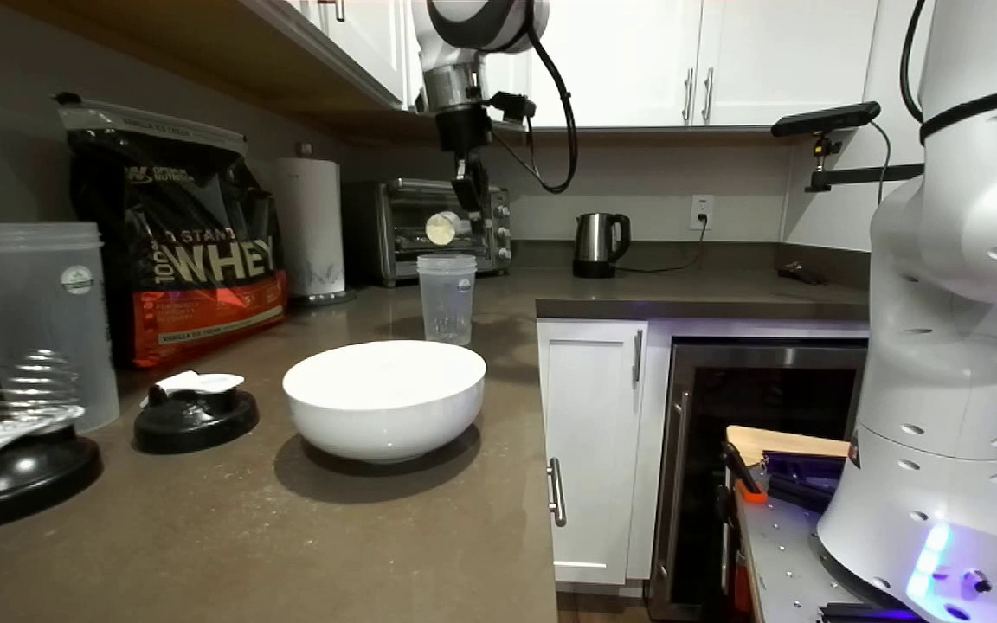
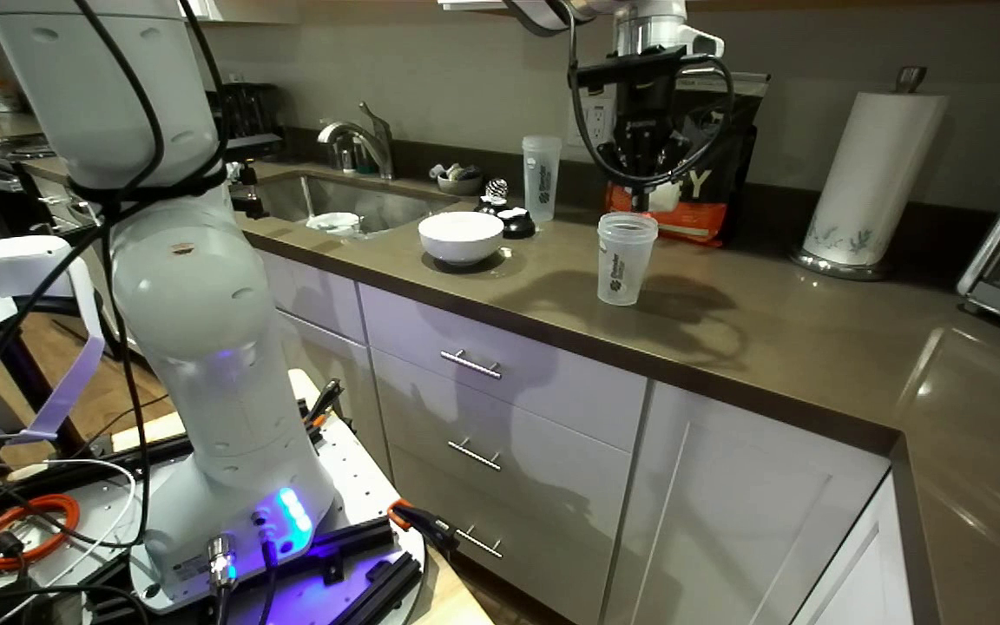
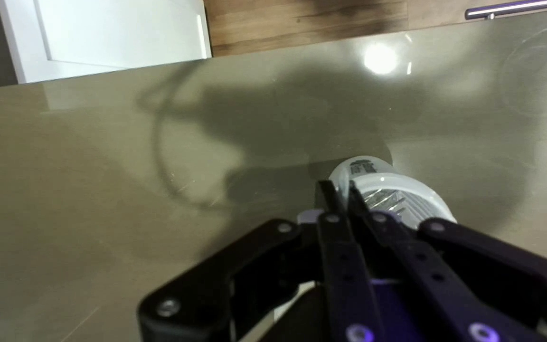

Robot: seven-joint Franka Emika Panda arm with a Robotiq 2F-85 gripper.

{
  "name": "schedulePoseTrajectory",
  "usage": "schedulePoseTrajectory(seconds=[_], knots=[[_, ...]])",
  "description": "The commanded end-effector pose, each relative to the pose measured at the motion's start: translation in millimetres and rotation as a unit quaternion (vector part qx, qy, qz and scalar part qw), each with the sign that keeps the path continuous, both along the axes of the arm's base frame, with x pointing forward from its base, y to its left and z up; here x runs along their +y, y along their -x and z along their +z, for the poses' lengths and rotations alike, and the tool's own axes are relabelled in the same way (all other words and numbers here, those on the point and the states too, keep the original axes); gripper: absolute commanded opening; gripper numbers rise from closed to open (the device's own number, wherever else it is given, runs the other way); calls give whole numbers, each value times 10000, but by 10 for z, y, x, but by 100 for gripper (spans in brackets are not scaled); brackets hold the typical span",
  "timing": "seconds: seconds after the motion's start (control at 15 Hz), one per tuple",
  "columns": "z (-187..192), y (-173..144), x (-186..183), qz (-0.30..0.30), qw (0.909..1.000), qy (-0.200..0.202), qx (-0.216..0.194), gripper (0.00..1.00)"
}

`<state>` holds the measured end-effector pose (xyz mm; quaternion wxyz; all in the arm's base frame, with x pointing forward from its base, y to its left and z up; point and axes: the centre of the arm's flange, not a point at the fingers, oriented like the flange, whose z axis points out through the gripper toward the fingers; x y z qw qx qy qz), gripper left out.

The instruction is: Use the clear spoon to scoop some whey powder from the bowl, then pour the powder into the cup, and return the spoon to the bowl

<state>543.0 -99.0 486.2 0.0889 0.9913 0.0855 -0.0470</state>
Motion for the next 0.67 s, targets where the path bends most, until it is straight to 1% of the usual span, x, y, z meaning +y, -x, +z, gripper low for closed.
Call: schedulePoseTrajectory(seconds=[0.0, 0.13, 0.2, 0.6], knots=[[10, -31, 45, -34, 9996, 238, -146, 1], [6, -31, 73, -24, 9995, 275, -155, 1], [0, 32, 89, -26, 9995, 283, -148, 1], [-100, 114, 152, 7, 9992, 382, -74, 1]])
